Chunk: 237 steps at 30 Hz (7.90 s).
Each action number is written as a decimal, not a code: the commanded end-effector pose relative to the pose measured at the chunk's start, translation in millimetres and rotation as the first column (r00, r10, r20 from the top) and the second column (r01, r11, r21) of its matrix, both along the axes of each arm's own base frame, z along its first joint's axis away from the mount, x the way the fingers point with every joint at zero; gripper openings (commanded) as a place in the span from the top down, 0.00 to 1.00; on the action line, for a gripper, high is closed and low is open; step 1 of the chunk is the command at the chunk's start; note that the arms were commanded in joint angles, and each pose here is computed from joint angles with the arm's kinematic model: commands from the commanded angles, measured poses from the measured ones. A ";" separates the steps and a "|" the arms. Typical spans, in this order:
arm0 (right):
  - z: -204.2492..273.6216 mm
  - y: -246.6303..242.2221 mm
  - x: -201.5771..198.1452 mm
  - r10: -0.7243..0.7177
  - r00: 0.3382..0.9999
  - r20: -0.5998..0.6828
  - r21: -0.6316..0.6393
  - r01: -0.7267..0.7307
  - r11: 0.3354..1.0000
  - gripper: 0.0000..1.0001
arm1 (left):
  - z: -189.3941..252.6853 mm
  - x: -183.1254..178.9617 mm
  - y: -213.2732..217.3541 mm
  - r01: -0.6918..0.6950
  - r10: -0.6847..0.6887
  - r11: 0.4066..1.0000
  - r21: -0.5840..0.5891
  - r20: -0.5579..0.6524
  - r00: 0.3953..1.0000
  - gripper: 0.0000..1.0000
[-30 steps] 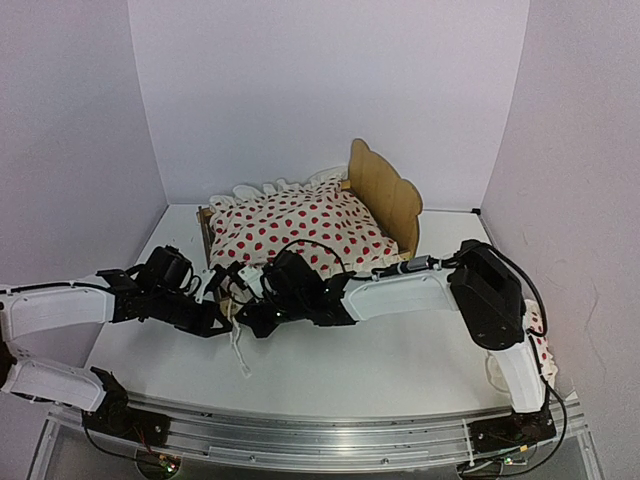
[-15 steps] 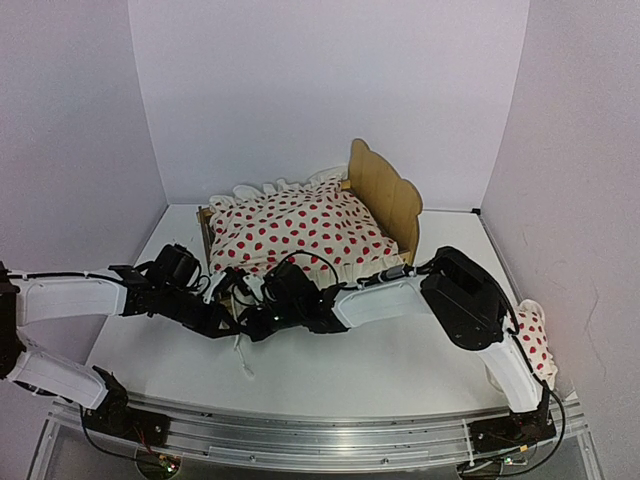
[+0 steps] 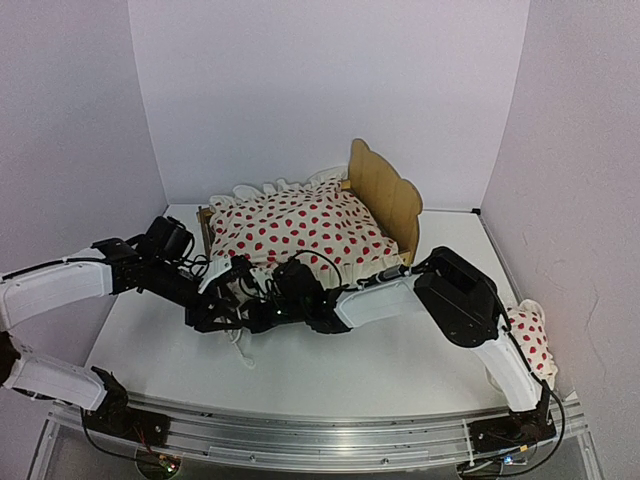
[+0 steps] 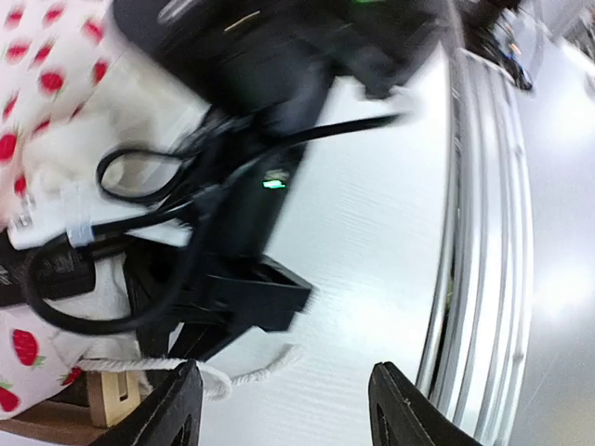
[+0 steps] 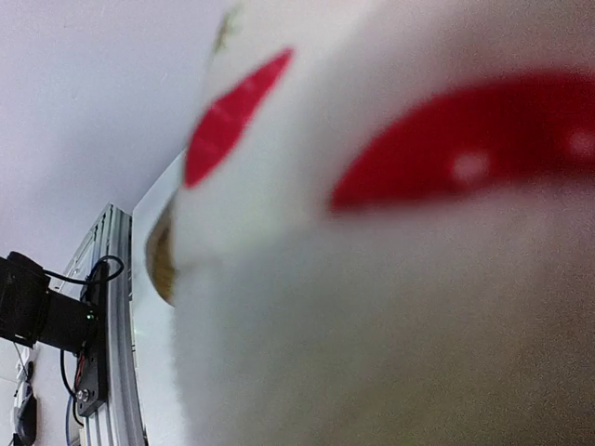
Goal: Set up the pet bed
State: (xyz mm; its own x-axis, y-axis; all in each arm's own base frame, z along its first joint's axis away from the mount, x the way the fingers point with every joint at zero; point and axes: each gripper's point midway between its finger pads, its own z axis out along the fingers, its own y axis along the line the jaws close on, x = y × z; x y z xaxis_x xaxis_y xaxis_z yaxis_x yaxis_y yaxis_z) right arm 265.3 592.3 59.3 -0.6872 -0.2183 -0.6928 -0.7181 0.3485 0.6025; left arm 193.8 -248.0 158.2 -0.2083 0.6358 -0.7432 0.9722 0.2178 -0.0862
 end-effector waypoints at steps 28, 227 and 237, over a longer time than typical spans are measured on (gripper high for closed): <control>41.1 10.7 -41.2 0.229 0.974 -0.005 0.209 -0.222 0.952 1.00 | -81.1 31.0 61.2 0.088 -0.123 0.989 0.120 0.329 0.936 0.61; 217.8 -418.5 133.2 -0.606 0.709 0.359 -0.422 0.703 0.572 0.37 | 111.7 92.4 -13.6 -0.073 0.122 0.988 -0.134 0.405 0.906 0.36; 197.2 -424.2 172.2 -0.659 0.701 0.273 -0.461 0.696 0.550 0.30 | 59.8 219.9 136.7 -0.920 0.901 0.390 -0.038 -0.193 0.390 0.20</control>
